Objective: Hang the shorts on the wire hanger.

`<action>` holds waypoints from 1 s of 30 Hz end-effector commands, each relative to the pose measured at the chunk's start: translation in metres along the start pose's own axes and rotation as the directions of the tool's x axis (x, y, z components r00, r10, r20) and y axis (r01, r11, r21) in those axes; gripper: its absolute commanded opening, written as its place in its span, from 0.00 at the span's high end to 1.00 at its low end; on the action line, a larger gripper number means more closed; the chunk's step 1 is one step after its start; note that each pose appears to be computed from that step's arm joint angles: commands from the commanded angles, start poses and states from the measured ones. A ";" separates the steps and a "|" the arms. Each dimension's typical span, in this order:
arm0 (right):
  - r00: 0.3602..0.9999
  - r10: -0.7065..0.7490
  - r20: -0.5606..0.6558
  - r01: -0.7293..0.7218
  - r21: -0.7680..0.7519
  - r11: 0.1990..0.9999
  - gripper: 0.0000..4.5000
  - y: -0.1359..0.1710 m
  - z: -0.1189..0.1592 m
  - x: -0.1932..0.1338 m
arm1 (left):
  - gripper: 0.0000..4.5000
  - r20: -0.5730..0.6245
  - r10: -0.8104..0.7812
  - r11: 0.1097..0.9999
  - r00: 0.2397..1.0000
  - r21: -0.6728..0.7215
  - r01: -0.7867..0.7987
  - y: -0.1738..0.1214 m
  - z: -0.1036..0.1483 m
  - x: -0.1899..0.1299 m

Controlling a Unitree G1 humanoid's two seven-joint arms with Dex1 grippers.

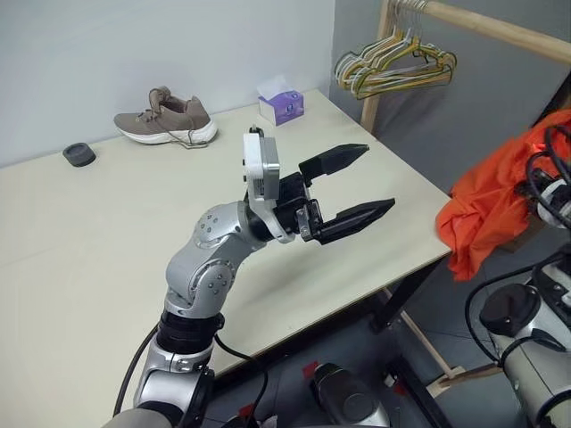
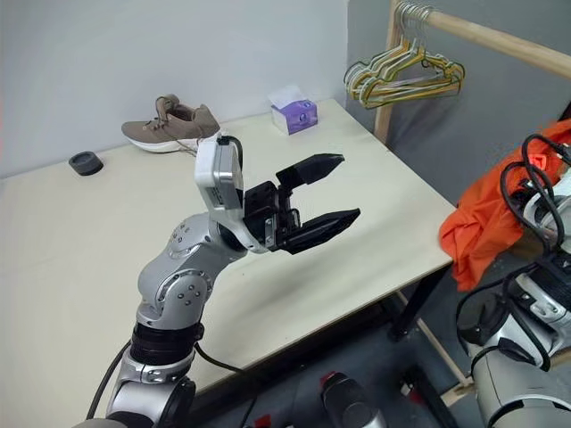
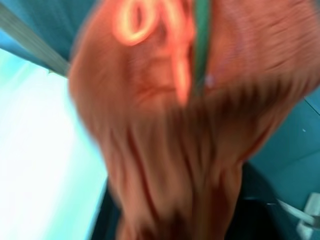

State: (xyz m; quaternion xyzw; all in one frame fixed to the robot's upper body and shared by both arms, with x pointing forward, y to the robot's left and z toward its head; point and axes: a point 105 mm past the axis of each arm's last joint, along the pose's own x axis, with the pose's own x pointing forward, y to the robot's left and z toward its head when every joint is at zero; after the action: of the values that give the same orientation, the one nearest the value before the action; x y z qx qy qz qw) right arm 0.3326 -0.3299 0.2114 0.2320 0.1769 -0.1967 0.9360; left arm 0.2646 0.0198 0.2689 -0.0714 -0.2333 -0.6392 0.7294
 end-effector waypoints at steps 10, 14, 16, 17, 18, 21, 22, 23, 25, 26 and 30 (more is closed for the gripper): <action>0.984 -0.077 0.159 0.078 -0.001 0.997 0.01 -0.003 0.014 -0.025 | 0.00 0.033 -0.008 1.000 0.999 0.025 0.007 -0.001 0.009 0.004; 0.958 -0.131 0.256 0.123 0.046 0.991 0.01 -0.001 0.033 -0.038 | 0.00 0.028 -0.004 1.000 1.000 0.026 0.004 -0.001 0.007 0.002; 0.942 -0.142 0.305 0.135 0.045 0.990 0.01 0.002 0.041 -0.043 | 0.00 0.026 -0.003 1.000 1.000 0.027 0.003 -0.002 0.007 0.001; 0.931 -0.136 0.340 0.134 0.031 0.991 0.01 0.005 0.046 -0.046 | 0.00 0.026 -0.003 1.000 1.000 0.027 0.002 -0.002 0.007 0.000; 0.923 -0.131 0.361 0.133 0.020 0.991 0.01 0.007 0.049 -0.049 | 0.00 0.026 -0.003 1.000 1.000 0.027 0.002 -0.002 0.007 0.000; 0.892 -0.070 0.447 0.107 -0.057 0.993 0.01 0.025 0.058 -0.058 | 0.00 0.024 -0.002 1.000 1.000 0.028 0.001 -0.001 0.007 0.001; 0.882 -0.050 0.468 0.103 -0.088 0.991 0.01 0.030 0.059 -0.060 | 0.00 0.023 -0.001 1.000 1.000 0.029 0.000 -0.001 0.007 0.001; 0.864 -0.035 0.502 0.113 -0.125 0.986 0.01 0.033 0.062 -0.063 | 0.00 0.022 0.001 1.000 1.000 0.031 -0.002 0.000 0.007 0.001; 0.824 0.012 0.566 0.128 -0.207 0.970 0.01 0.041 0.068 -0.068 | 0.00 0.016 0.008 0.999 1.000 0.036 -0.008 0.001 0.006 0.001; 0.804 0.040 0.593 0.135 -0.249 0.959 0.01 0.046 0.070 -0.071 | 0.00 0.013 0.018 0.999 1.000 0.040 -0.018 0.002 0.006 0.001; 0.648 0.349 0.677 0.087 -0.520 0.849 0.01 0.095 0.071 -0.092 | 0.00 -0.017 0.172 0.982 0.985 0.081 -0.170 0.025 0.003 -0.010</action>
State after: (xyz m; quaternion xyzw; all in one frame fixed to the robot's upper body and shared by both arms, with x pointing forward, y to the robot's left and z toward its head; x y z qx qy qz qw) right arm 0.3195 -0.2943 0.3135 -0.0600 -0.1069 -0.2127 0.9694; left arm 0.2784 0.0242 0.2641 -0.0653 -0.2250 -0.6031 0.7625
